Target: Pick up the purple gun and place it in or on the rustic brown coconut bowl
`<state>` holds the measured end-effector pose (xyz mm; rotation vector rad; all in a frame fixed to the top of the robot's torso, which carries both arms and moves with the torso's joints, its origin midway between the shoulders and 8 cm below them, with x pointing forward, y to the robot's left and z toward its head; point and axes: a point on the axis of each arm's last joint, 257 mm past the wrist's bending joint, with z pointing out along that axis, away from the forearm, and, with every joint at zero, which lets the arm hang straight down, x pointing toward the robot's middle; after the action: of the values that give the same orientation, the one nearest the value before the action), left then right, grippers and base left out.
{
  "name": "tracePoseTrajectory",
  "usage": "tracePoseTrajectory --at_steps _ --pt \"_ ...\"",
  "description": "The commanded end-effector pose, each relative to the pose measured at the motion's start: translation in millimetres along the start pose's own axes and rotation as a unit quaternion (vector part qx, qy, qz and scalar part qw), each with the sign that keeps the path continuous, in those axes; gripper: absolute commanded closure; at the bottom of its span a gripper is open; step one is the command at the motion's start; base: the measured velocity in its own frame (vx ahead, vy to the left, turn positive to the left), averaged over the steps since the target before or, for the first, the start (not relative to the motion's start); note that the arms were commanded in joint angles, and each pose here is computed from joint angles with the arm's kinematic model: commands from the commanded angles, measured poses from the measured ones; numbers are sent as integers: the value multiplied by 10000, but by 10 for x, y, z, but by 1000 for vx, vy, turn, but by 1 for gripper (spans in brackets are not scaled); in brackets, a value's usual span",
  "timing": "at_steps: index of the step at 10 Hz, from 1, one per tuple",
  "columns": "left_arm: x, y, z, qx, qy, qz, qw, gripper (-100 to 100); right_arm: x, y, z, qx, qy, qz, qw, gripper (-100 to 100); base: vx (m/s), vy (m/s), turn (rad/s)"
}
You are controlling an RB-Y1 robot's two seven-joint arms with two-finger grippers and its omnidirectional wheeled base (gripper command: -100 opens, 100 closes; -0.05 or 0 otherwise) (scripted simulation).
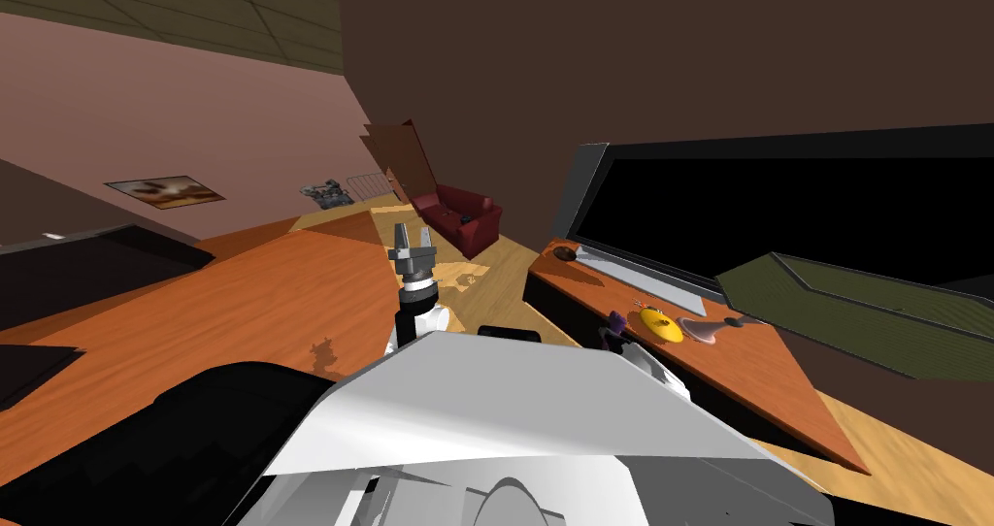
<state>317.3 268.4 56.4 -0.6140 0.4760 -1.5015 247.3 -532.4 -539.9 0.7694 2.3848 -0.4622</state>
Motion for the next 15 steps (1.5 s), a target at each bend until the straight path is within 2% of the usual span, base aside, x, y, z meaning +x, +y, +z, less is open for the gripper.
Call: tracePoseTrajectory --at_steps 1,4,7,11,15 --pt "0 0 0 0 0 0 10000 0 122 -25 -42 53 123 -85 9999 100 -30 166 80" --pt "0 0 0 0 0 1 10000 0 322 -93 -146 171 385 -186 9989 100 -8 182 96" --pt "-1 0 -1 -1 0 2 10000 0 340 -162 -198 240 487 -184 9984 100 68 90 77" --pt "-1 0 -1 -1 0 3 10000 0 152 -313 -251 336 521 -49 9981 100 173 66 71" --pt "-2 0 -1 -2 1 4 10000 0 -205 -464 -279 391 405 152 9983 100 219 -4 47"
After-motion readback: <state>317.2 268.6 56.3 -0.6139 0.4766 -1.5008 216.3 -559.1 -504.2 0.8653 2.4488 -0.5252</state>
